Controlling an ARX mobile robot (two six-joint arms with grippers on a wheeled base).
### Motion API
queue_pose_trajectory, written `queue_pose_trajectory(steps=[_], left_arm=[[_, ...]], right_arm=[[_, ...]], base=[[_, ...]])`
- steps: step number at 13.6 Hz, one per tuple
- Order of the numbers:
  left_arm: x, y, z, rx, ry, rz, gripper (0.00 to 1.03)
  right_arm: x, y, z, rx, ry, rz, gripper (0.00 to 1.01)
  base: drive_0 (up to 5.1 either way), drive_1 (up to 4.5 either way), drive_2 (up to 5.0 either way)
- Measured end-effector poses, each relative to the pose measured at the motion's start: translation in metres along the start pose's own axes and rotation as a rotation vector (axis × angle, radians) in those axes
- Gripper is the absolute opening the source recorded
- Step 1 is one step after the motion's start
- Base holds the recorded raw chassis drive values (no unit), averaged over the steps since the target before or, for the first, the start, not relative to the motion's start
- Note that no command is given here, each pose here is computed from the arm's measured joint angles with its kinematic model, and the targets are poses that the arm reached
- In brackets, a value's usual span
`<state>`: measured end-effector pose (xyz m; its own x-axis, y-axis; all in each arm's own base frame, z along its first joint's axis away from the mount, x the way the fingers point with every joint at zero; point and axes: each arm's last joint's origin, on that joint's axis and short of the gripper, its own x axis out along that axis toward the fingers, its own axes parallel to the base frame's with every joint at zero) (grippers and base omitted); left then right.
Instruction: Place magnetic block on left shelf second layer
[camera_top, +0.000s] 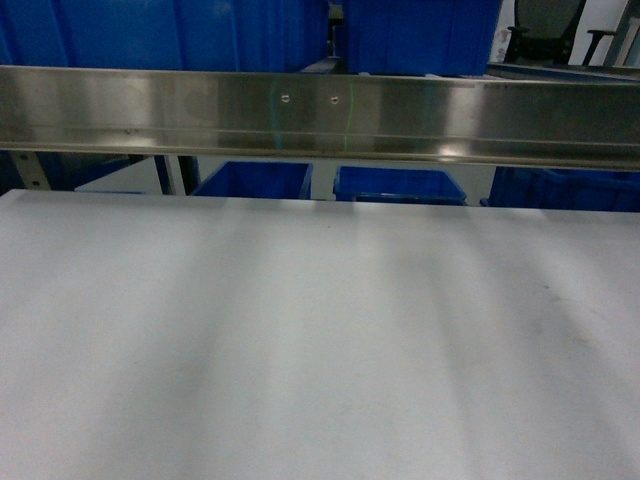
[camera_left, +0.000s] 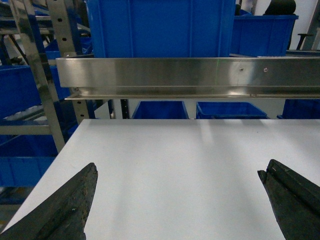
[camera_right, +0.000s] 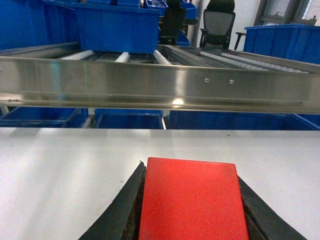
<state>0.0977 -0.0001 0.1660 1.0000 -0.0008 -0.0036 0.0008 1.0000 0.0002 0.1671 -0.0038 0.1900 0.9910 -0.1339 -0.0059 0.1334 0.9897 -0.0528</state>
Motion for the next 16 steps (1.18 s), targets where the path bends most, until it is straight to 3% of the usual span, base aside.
queue_pose_trajectory(steps=[16], left_arm=[[0.0,0.0,0.0,0.0,0.0,0.0,0.98]], right_arm=[[-0.0001,0.0,0.0003,0.0,-0.002,0.001,0.34]], base=[[-0.3,0.15,0.1]])
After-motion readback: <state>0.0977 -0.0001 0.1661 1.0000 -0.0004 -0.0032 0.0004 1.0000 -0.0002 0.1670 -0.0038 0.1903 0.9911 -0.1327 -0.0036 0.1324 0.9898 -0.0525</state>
